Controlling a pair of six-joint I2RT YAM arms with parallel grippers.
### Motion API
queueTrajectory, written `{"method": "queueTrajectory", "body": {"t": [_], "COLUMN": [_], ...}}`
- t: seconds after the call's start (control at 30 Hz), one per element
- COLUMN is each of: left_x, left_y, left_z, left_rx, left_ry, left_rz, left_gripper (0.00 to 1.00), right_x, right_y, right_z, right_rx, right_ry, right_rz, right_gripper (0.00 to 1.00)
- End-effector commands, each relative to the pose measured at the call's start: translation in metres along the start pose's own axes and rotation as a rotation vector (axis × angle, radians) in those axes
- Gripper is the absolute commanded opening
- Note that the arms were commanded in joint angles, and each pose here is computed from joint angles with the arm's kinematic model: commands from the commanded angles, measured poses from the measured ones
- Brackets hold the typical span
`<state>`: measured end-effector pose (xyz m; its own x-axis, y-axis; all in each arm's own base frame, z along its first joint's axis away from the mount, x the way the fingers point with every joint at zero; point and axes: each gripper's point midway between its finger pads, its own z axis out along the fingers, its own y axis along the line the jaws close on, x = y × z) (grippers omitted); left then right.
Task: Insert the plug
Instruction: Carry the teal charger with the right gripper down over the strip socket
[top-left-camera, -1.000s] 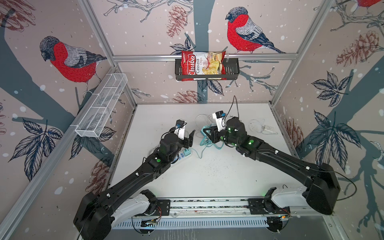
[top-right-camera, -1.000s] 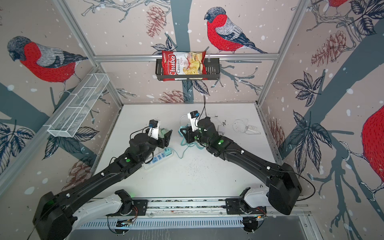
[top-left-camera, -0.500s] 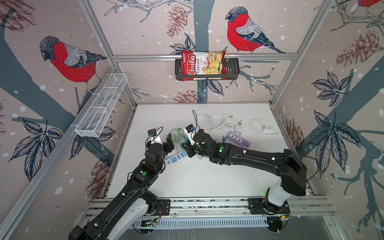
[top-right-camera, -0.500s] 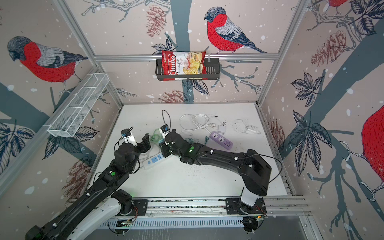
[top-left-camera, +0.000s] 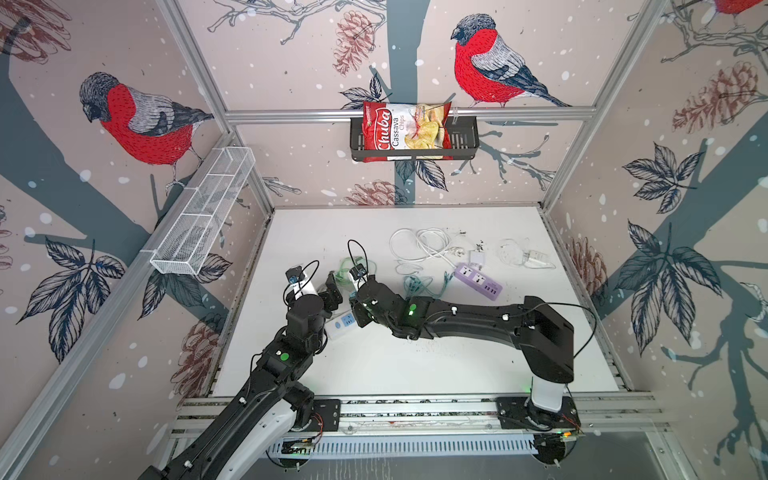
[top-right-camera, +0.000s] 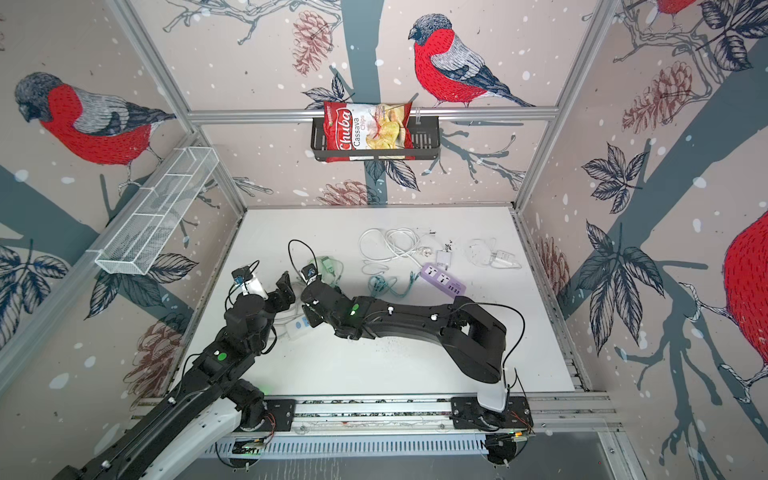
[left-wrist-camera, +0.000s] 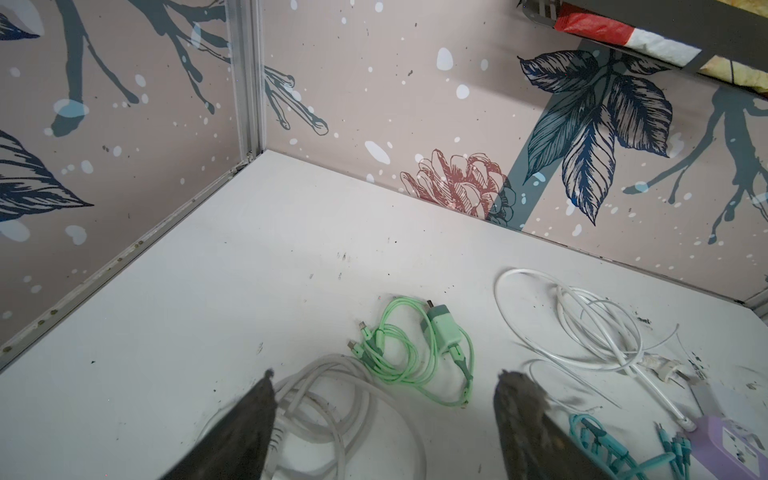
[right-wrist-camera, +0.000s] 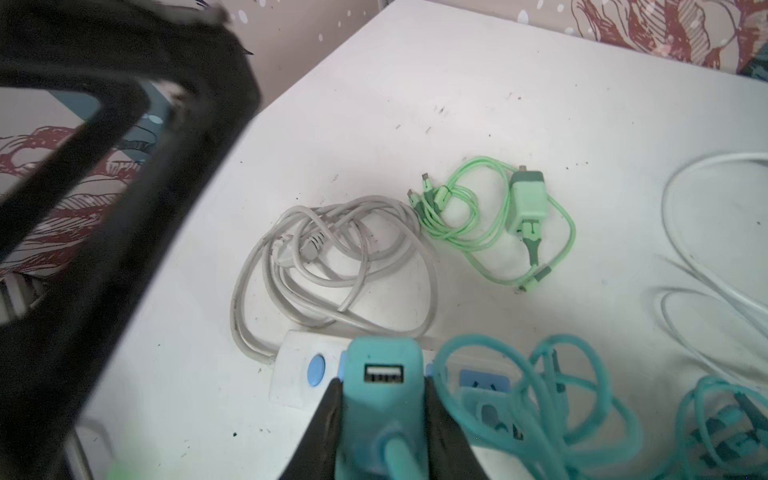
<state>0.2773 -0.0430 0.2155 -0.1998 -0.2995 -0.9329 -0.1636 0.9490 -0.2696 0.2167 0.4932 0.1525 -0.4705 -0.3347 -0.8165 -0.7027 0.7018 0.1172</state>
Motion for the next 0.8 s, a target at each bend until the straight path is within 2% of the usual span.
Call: {"method": "queueTrajectory", "body": {"t": [0.0, 0.3, 0.77], "left_x": [0.004, 0.007, 0.010], "left_y": [0.012, 0.017, 0.018], "left_z": [0.000, -0.002, -0.004], "left_rx": [-0.052, -0.061, -0.052], "left_ry": [-0.013, -0.014, -0.014], "left_rz": [-0.040, -0.051, -0.066], "left_gripper": [0.81, 0.81, 0.82], "right_x": [0.002, 0.022, 0.030], "right_y": [-0.005, -0.007, -0.015], "right_z": [0.003, 0.020, 0.041], "right_rx": [0.082, 0.108, 0.107], "right_ry": [-0.021, -0.025, -0.041], "right_rz": [0.030, 0.040, 0.068], "right_gripper": [0.17, 0.17, 0.16]}}
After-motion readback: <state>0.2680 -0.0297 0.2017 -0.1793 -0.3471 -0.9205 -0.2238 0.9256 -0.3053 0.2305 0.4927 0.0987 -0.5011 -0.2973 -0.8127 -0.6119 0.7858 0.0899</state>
